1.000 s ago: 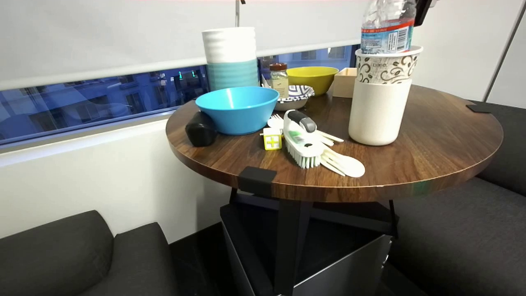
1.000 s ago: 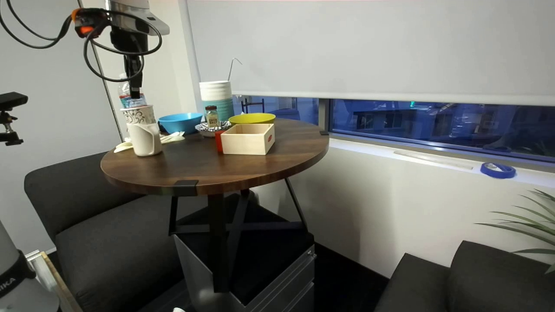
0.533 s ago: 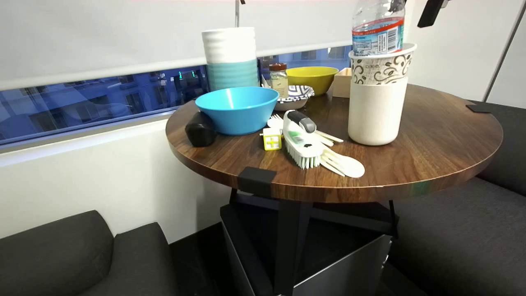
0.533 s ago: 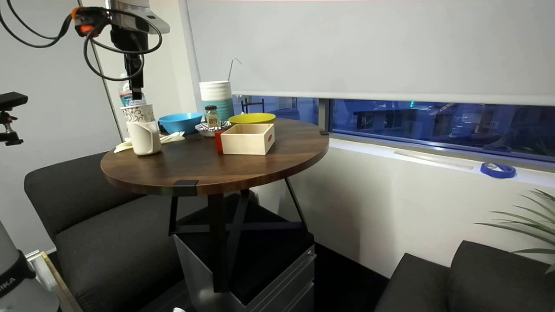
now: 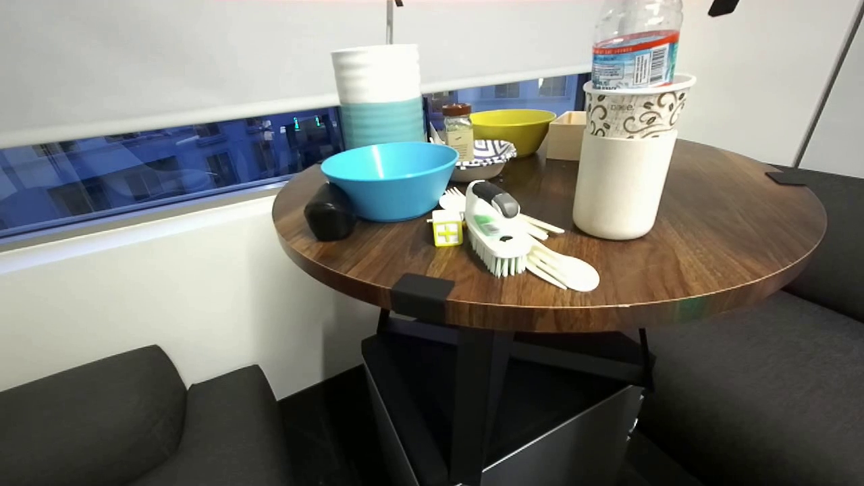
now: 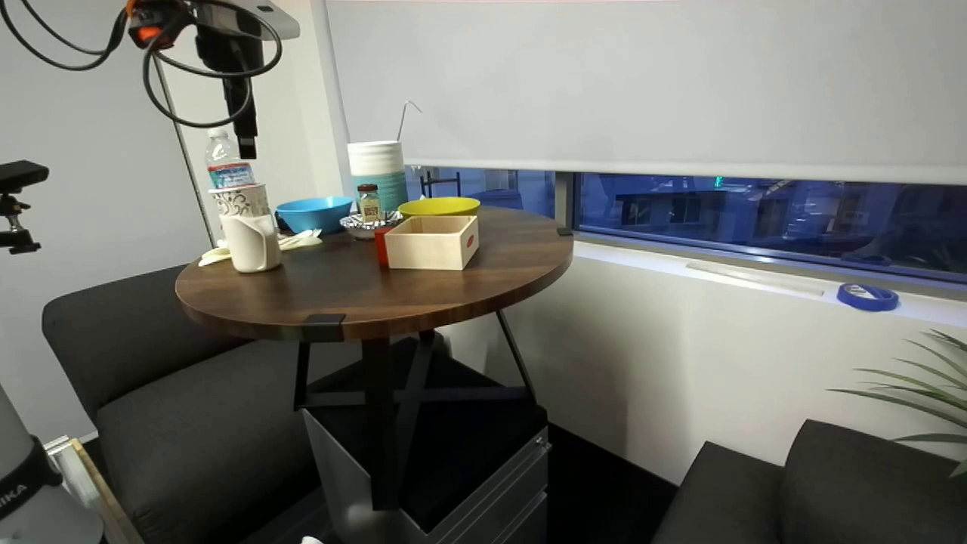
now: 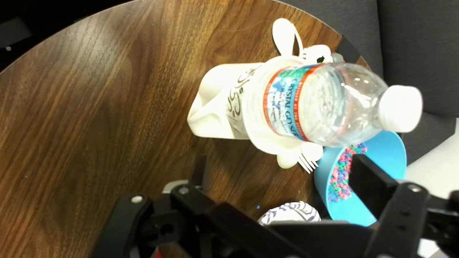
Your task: Pick up the water bottle from the table and put it in the paper cup, pick up the paper cup and put it in the white mug
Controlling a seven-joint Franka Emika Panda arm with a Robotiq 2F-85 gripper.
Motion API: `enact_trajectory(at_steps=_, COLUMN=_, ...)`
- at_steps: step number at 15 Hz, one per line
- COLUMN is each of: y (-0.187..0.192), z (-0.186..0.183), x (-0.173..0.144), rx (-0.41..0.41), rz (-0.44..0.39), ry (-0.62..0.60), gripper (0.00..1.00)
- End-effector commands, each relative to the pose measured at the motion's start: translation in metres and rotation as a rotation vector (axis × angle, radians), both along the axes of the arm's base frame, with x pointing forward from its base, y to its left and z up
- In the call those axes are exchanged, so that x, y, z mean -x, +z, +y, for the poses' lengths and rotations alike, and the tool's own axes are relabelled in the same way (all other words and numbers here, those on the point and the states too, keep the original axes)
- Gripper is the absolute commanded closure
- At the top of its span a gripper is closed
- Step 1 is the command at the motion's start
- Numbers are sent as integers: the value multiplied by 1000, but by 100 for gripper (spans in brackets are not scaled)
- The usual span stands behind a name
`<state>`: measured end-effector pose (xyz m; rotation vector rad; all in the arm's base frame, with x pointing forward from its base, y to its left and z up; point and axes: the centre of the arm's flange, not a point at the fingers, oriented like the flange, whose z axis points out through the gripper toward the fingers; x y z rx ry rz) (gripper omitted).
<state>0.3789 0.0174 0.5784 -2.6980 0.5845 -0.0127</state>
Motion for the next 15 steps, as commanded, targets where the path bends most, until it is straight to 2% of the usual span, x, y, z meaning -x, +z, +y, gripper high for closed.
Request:
enact_trajectory(at_steps=1, y=35, z=-3, x=11, rx=-10, rz=-32, ry=-61, gripper=0)
enact_trajectory(at_steps=5, y=71, z=-2, x=23, rx=4, rz=12, ry=-237, gripper=0)
enact_trajectory(at_steps=7, y=84, z=0, x=30, rx=-3, rz=14, ry=-279, gripper=0)
enact_trajectory(at_steps=9, y=94, z=5, x=36, rx=2, rz=-5, ry=-284, gripper=0)
enact_trajectory(at_steps=11, y=101, z=8, x=42, rx=-15, rz=-87, ry=-188, gripper=0)
enact_trajectory(at_steps=12, y=91, z=4, x=33, rx=-8, rz=-37, ry=-235, gripper=0)
enact_trajectory(at_steps=15, y=99, z=7, x=39, rx=-5, rz=-69, ry=-203, gripper=0)
